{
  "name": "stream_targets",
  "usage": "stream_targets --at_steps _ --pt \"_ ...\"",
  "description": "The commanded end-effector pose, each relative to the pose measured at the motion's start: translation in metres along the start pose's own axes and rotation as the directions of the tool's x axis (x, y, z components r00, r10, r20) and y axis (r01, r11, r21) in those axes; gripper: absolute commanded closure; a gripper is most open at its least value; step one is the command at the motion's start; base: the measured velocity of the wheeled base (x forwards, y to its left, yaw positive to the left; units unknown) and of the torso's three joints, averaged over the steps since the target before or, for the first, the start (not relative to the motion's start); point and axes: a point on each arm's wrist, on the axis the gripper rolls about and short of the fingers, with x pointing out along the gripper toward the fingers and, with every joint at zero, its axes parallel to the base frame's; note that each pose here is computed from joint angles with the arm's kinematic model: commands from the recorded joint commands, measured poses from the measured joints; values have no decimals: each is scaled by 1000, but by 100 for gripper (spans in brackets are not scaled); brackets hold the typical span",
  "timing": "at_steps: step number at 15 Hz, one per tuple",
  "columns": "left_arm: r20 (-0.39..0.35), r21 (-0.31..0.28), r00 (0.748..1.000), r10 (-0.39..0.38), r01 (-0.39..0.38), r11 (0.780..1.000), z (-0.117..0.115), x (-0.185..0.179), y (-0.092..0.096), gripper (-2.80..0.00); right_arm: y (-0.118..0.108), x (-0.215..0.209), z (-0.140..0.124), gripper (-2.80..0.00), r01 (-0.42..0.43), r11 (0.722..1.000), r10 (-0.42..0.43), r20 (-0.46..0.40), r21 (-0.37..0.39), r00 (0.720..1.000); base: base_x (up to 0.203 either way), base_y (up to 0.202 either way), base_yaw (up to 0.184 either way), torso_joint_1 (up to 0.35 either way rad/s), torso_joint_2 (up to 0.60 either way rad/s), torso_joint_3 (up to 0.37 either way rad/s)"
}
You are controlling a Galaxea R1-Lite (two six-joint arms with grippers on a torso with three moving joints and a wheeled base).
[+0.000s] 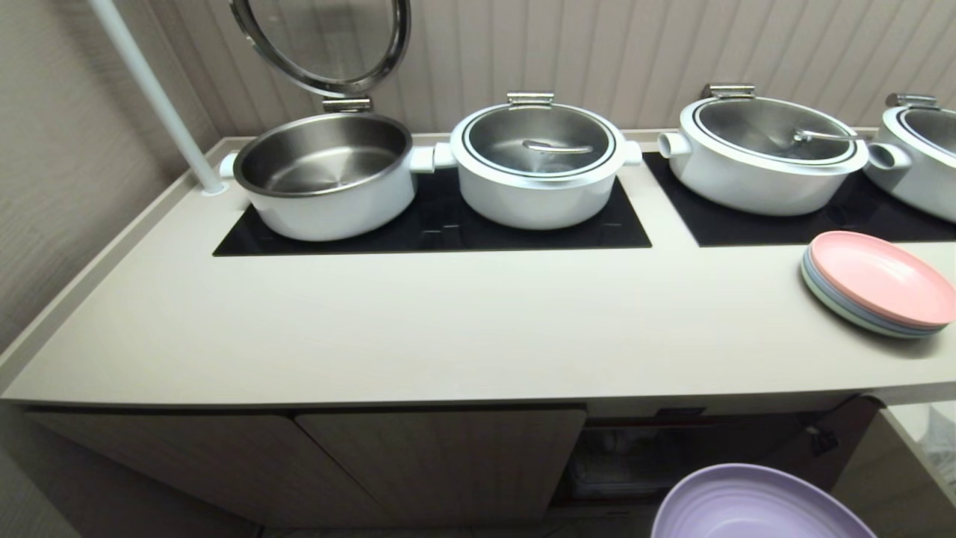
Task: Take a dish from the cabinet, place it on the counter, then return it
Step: Put it back into the cabinet
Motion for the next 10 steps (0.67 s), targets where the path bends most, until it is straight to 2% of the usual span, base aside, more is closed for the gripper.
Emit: stream_targets --at_steps 1,10 --pt "1 0 1000 0 0 1000 0 0 0 0 1 -1 1 0 -1 1000 1 1 3 1000 0 0 0 0 0 0" --pt "1 0 1000 0 0 1000 0 0 0 0 0 -1 0 0 -7 1000 7 2 5 1000 0 0 0 0 0 0"
